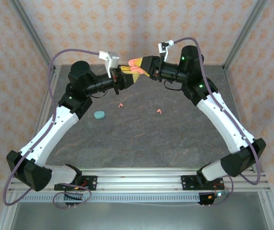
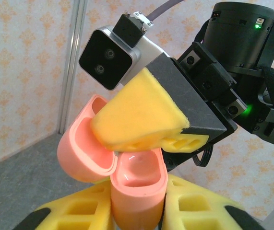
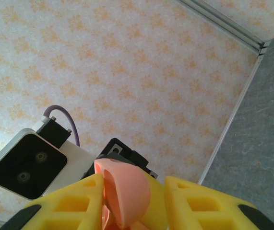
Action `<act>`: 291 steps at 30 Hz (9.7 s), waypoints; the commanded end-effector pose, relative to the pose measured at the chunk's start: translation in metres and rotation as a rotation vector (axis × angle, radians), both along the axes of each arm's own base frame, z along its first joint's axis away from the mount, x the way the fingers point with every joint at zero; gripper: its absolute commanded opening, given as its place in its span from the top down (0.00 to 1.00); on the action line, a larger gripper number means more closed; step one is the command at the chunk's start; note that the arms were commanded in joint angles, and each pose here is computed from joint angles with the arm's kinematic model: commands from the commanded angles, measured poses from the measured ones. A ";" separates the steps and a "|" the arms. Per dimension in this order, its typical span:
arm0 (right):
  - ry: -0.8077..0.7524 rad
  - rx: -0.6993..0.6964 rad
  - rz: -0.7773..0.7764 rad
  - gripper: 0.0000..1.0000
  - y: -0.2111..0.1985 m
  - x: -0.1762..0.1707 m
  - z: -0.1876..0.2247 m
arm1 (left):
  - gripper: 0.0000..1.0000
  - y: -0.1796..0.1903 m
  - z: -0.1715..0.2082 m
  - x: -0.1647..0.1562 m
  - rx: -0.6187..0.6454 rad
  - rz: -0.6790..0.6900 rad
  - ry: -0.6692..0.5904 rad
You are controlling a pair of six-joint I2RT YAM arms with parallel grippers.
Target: Insert wireless bluetooth earbuds into charging case
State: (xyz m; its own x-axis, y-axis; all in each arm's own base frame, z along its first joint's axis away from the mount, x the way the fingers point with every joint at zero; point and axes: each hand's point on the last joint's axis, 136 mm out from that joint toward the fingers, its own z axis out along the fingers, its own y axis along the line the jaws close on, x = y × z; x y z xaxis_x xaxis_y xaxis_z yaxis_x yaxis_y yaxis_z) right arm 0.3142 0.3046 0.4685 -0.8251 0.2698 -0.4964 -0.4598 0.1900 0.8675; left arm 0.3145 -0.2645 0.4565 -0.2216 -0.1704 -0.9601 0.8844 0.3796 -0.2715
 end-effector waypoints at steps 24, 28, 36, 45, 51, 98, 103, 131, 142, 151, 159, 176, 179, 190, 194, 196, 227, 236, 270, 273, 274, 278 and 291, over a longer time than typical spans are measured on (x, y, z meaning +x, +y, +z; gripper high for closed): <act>0.128 -0.092 -0.246 0.36 -0.062 0.032 -0.013 | 1.00 0.038 -0.038 -0.038 0.244 0.154 -0.027; 0.203 -0.205 -0.303 0.41 -0.068 0.048 -0.053 | 1.00 0.049 -0.045 -0.051 0.305 0.171 -0.023; 0.457 -0.429 -0.322 0.49 -0.038 0.068 -0.160 | 1.00 0.069 -0.052 -0.075 0.374 0.211 -0.023; 0.594 -0.677 -0.265 0.62 0.046 0.070 -0.281 | 1.00 0.089 -0.058 -0.098 0.391 0.262 -0.010; 0.644 -0.830 -0.242 0.61 0.076 0.073 -0.341 | 1.00 0.100 -0.062 -0.109 0.408 0.293 -0.009; 0.626 -0.927 -0.377 0.60 0.097 0.136 -0.434 | 1.00 0.095 -0.078 -0.102 0.505 0.253 -0.005; 0.630 -0.919 -0.369 0.60 0.100 0.137 -0.439 | 1.00 0.095 -0.079 -0.103 0.503 0.248 0.001; 0.535 -1.008 -0.186 0.75 0.083 0.126 -0.432 | 1.00 0.094 -0.086 -0.103 0.515 0.240 0.007; 0.457 -1.221 0.080 0.78 0.022 0.071 -0.414 | 1.00 0.074 -0.088 -0.087 0.489 0.170 0.012; 0.456 -1.320 0.289 0.77 -0.018 0.022 -0.419 | 1.00 0.065 -0.091 -0.082 0.481 0.130 0.023; 0.493 -1.389 0.401 0.68 -0.027 0.006 -0.436 | 1.00 0.064 -0.092 -0.084 0.479 0.115 0.030; 0.663 -1.190 -0.091 0.52 -0.016 0.033 -0.381 | 1.00 0.062 -0.091 -0.084 0.482 0.103 0.011; 0.791 -1.106 -0.226 0.52 -0.016 0.030 -0.387 | 1.00 0.061 -0.091 -0.083 0.482 0.102 0.008; 0.858 -1.085 -0.302 0.52 0.001 0.030 -0.417 | 1.00 0.059 -0.092 -0.084 0.475 0.082 0.010; 0.850 -1.108 -0.320 0.53 -0.002 0.033 -0.420 | 1.00 0.059 -0.093 -0.085 0.473 0.084 0.010; 0.848 -1.120 -0.322 0.53 -0.003 0.034 -0.422 | 1.00 0.059 -0.093 -0.085 0.470 0.085 0.010; 0.873 -1.166 -0.340 0.58 -0.018 0.022 -0.437 | 1.00 0.055 -0.096 -0.081 0.492 0.061 0.007; 0.856 -1.179 -0.321 0.61 -0.017 0.026 -0.438 | 1.00 0.056 -0.096 -0.083 0.501 0.058 0.008; 0.388 -0.897 -0.530 0.79 -0.035 0.060 -0.255 | 1.00 0.035 -0.065 -0.050 0.333 0.081 -0.034; 0.318 -0.830 -0.565 0.80 -0.038 0.061 -0.221 | 1.00 0.034 -0.059 -0.045 0.308 0.090 -0.043; 0.295 -0.808 -0.575 0.81 -0.040 0.061 -0.210 | 1.00 0.033 -0.057 -0.044 0.301 0.092 -0.046; 0.206 -0.722 -0.618 0.81 -0.048 0.058 -0.168 | 1.00 0.032 -0.052 -0.040 0.283 0.103 -0.052; -0.113 -0.471 -0.617 0.82 -0.047 0.028 -0.048 | 1.00 0.030 -0.040 -0.024 0.207 0.150 -0.042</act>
State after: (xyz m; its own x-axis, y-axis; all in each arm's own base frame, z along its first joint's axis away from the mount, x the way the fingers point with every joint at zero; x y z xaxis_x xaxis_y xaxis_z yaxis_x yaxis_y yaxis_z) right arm 0.3465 0.2569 0.3917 -0.6106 0.4005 -0.6832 -0.1507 0.7881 0.5968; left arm 0.2864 -0.2323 0.3955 -0.2162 0.0629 -0.9743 0.8229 0.5488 -0.1472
